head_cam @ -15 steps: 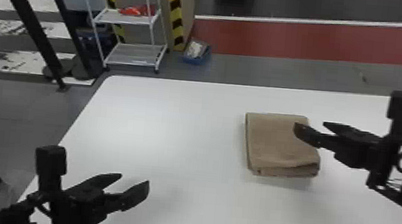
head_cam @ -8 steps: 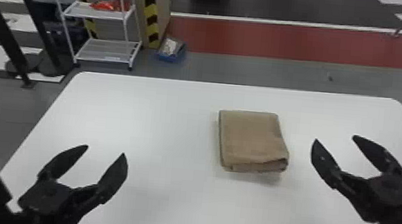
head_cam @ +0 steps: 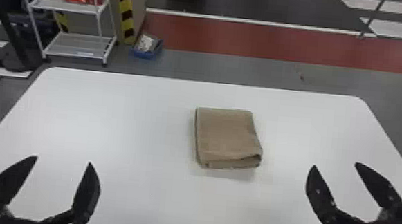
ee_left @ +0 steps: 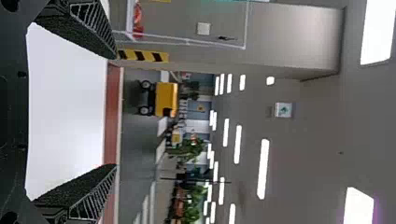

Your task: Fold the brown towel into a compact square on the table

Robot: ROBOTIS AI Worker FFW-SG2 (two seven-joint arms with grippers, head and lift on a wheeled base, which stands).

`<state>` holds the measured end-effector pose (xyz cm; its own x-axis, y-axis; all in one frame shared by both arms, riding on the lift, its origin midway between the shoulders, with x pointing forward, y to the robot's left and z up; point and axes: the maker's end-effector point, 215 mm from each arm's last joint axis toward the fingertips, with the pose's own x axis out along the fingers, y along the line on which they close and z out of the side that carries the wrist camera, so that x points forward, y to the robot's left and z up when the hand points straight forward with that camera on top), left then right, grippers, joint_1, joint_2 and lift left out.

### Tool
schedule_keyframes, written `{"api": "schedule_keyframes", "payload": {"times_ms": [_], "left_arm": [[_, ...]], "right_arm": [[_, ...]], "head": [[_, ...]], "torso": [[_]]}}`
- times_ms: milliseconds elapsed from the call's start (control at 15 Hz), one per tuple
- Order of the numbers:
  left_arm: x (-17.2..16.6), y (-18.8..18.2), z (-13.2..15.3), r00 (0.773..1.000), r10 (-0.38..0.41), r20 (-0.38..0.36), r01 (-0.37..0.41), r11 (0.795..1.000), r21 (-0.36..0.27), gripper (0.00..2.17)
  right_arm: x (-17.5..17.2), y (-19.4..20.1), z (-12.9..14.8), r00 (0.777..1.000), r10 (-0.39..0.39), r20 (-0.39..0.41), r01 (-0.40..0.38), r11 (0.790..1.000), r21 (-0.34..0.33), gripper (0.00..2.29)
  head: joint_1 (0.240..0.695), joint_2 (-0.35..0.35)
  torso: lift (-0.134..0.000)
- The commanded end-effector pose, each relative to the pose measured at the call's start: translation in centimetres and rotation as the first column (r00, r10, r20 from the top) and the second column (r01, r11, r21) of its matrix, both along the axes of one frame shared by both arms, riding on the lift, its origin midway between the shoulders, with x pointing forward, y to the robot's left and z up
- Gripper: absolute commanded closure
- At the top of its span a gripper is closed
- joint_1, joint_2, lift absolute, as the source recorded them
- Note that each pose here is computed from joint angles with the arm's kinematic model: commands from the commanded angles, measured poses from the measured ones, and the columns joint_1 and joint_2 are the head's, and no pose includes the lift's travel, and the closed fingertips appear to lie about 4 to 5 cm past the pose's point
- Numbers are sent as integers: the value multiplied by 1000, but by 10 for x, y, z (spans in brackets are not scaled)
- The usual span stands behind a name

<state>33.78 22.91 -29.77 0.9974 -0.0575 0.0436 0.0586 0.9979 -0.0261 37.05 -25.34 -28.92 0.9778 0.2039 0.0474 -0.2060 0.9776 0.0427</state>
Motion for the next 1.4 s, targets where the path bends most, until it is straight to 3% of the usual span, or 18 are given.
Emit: {"api": "schedule_keyframes", "payload": {"times_ms": [0,133,267,600,1333], "left_arm": [[4,7,-33,992,-3,-130,5,1000,14,53],[4,15,-40,986,-2,-166,6,1000,26,53],[4,29,-47,980,15,-200,-9,1000,30,53],[10,48,-39,983,44,-179,-44,999,4,56],[13,55,-26,991,54,-120,-56,998,-19,63]], "right_arm": [[1,10,-4,1000,2,-24,-2,1000,-21,113],[4,14,-24,993,-11,-113,8,1000,-28,117],[6,14,-17,994,-14,-111,11,1000,-29,117],[14,18,-28,988,-4,-152,1,1000,-19,117],[21,29,-36,987,9,-161,-16,999,-40,120]], "head": [[695,-42],[695,-33],[695,-8],[695,51],[695,91]], "torso": [[-123],[-123],[-123],[-123],[-123]]}}
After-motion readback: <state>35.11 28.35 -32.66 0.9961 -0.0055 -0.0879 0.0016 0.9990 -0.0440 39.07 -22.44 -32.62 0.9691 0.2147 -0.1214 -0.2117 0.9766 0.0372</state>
